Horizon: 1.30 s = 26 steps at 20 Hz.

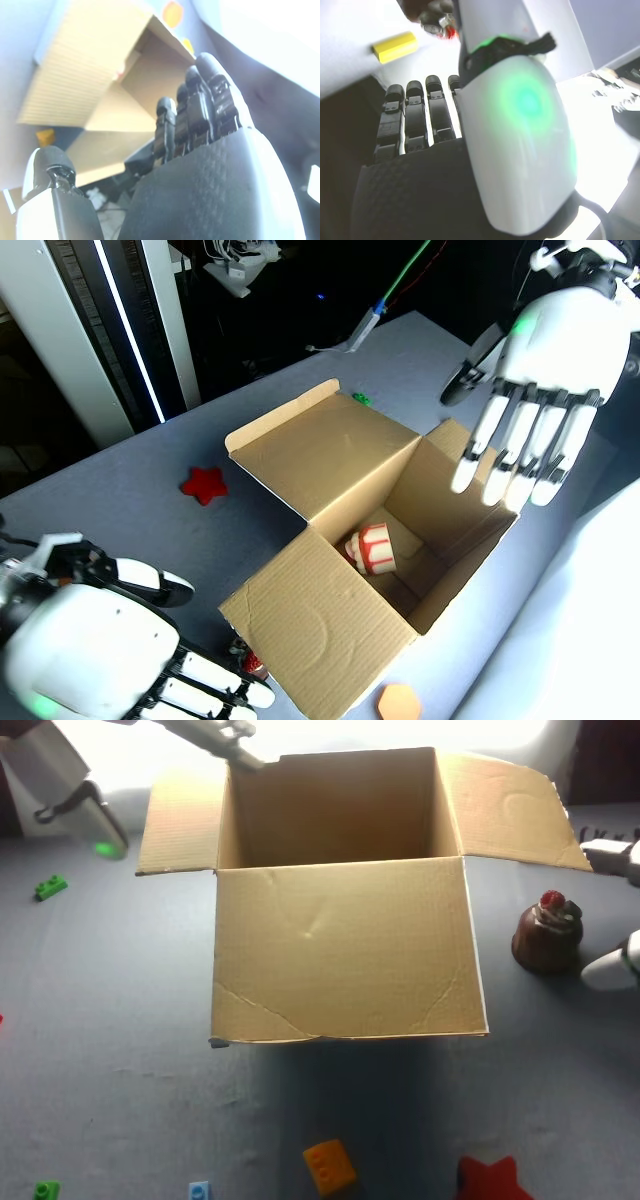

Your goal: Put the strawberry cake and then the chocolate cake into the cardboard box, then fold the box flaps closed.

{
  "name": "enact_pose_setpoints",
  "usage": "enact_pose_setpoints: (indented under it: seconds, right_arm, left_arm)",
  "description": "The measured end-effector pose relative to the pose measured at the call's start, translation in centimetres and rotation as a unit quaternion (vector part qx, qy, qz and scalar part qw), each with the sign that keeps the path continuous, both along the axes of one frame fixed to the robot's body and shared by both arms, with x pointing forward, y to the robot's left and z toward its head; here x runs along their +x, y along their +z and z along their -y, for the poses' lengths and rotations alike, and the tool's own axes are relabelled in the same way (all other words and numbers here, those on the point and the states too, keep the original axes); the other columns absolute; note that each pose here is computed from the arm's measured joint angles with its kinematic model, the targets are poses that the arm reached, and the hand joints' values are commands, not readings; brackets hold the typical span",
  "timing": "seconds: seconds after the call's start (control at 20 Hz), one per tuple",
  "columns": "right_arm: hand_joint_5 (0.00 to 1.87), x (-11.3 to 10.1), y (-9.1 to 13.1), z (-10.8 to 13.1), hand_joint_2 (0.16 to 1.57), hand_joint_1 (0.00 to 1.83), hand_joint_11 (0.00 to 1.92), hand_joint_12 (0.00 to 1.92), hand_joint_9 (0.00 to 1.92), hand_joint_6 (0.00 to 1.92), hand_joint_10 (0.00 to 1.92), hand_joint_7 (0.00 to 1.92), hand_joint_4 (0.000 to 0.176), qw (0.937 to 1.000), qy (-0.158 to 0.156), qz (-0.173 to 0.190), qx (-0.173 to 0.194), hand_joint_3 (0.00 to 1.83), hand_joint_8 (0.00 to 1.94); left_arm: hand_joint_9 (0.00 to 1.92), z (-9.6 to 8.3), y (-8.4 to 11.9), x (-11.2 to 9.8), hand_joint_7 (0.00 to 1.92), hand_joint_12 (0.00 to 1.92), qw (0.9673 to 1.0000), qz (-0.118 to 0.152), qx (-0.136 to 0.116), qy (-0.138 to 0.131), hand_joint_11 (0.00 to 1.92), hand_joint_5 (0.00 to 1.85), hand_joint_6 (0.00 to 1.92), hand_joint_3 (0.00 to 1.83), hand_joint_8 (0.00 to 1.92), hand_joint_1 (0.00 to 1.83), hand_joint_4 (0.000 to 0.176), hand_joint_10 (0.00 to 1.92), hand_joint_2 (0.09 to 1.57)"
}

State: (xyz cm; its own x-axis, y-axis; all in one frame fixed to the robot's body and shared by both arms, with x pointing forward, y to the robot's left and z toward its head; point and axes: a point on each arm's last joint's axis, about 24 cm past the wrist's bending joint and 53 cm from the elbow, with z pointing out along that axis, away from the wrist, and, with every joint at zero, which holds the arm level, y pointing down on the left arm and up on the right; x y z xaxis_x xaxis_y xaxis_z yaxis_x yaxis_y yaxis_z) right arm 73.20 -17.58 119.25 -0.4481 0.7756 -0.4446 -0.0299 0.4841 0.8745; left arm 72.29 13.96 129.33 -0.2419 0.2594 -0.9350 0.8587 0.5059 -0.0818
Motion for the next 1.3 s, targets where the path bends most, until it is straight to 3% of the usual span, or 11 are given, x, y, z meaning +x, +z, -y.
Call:
enact_pose_setpoints:
  seconds: [0.15, 0.3, 0.45, 0.65, 0.75, 0.9, 1.05, 1.15, 1.2, 1.25, 1.3]
  right_arm:
    - [0.00, 0.7, -0.5, -0.9, 0.93, 1.14, 0.00, 0.00, 0.00, 0.00, 0.00, 0.00, 0.018, 1.0000, 0.003, 0.001, -0.001, 0.00, 0.00]
    - [0.00, 1.3, -1.2, -1.5, 0.94, 1.11, 0.00, 0.00, 0.00, 0.00, 0.00, 0.00, 0.020, 0.9999, 0.002, 0.008, -0.011, 0.00, 0.00]
    - [0.00, 2.1, -1.7, -1.9, 0.94, 1.13, 0.00, 0.00, 0.00, 0.00, 0.00, 0.00, 0.015, 0.9998, 0.000, 0.008, -0.016, 0.00, 0.00]
    - [0.00, 2.6, -1.9, -2.4, 0.97, 1.15, 0.00, 0.00, 0.00, 0.00, 0.00, 0.00, 0.021, 0.9998, -0.001, 0.011, -0.015, 0.00, 0.00]
    - [0.00, 2.9, -2.0, -2.4, 0.97, 1.16, 0.00, 0.00, 0.00, 0.00, 0.00, 0.00, 0.014, 0.9998, -0.003, 0.011, -0.015, 0.01, 0.00]
    - [0.00, 3.3, -2.1, -2.4, 0.97, 1.15, 0.00, 0.00, 0.00, 0.00, 0.00, 0.00, 0.023, 0.9998, -0.006, 0.013, -0.015, 0.01, 0.00]
    - [0.00, 3.3, -2.1, -2.5, 1.00, 1.13, 0.00, 0.00, 0.00, 0.00, 0.00, 0.00, 0.013, 0.9998, -0.004, 0.012, -0.015, 0.01, 0.00]
    - [0.06, 3.3, -2.1, -2.5, 1.01, 1.13, 0.00, 0.13, 0.07, 0.00, 0.01, 0.07, 0.022, 0.9998, -0.005, 0.012, -0.015, 0.00, 0.01]
    - [0.30, 3.3, -2.1, -2.5, 1.02, 1.14, 0.00, 0.88, 0.40, 0.06, 0.15, 0.45, 0.000, 0.9998, -0.004, 0.012, -0.015, 0.00, 0.07]
    - [0.47, 3.3, -2.1, -2.5, 1.06, 1.14, 0.00, 1.35, 0.56, 0.12, 0.26, 0.62, 0.000, 0.9998, -0.005, 0.013, -0.015, 0.01, 0.12]
    - [0.72, 3.4, -2.0, -2.4, 1.10, 1.17, 0.05, 1.60, 0.57, 0.18, 0.68, 0.81, 0.000, 0.9998, -0.006, 0.014, -0.015, 0.01, 0.23]
  left_arm:
    - [0.22, -3.2, -1.0, -0.4, 0.16, 0.95, 0.9996, -0.019, -0.002, 0.023, 0.00, 0.17, 0.00, 0.01, 0.01, 0.34, 0.062, 0.00, 0.97]
    - [0.23, -6.3, -2.1, -0.7, 0.16, 0.97, 0.9983, -0.031, 0.002, 0.048, 0.00, 0.16, 0.00, 0.02, 0.00, 0.11, 0.061, 0.00, 1.04]
    - [0.24, -8.4, -2.9, -1.5, 0.18, 1.00, 0.9974, -0.035, 0.005, 0.063, 0.00, 0.18, 0.00, 0.01, 0.00, 0.10, 0.056, 0.01, 1.05]
    - [0.22, -10.0, -3.9, -2.6, 0.16, 0.99, 0.9963, -0.045, 0.004, 0.073, 0.00, 0.17, 0.00, 0.01, 0.00, 0.09, 0.063, 0.00, 1.05]
    - [0.21, -10.5, -5.4, -3.5, 0.15, 0.95, 0.9954, -0.060, 0.016, 0.072, 0.00, 0.17, 0.00, 0.00, 0.00, 0.12, 0.066, 0.00, 1.05]
    - [0.23, -10.3, -6.8, -5.2, 0.16, 1.01, 0.9947, -0.081, 0.026, 0.057, 0.00, 0.17, 0.00, 0.00, 0.00, 0.12, 0.063, 0.00, 1.04]
    - [0.23, -9.6, -7.3, -5.6, 0.17, 1.01, 0.9944, -0.093, 0.014, 0.049, 0.00, 0.16, 0.00, 0.00, 0.00, 0.12, 0.069, 0.01, 1.04]
    - [0.22, -9.6, -7.8, -5.5, 0.16, 0.99, 0.9941, -0.094, 0.009, 0.052, 0.00, 0.16, 0.00, 0.00, 0.00, 0.13, 0.066, 0.00, 1.04]
    - [0.22, -9.7, -8.1, -5.5, 0.16, 1.01, 0.9938, -0.098, 0.008, 0.053, 0.00, 0.15, 0.00, 0.00, 0.00, 0.10, 0.067, 0.00, 1.04]
    - [0.23, -9.8, -8.3, -5.6, 0.16, 1.01, 0.9937, -0.098, 0.005, 0.053, 0.00, 0.15, 0.00, 0.00, 0.00, 0.11, 0.066, 0.00, 1.04]
    - [0.23, -9.9, -8.4, -5.6, 0.16, 1.02, 0.9937, -0.097, 0.007, 0.055, 0.00, 0.14, 0.00, 0.00, 0.00, 0.10, 0.064, 0.00, 1.05]
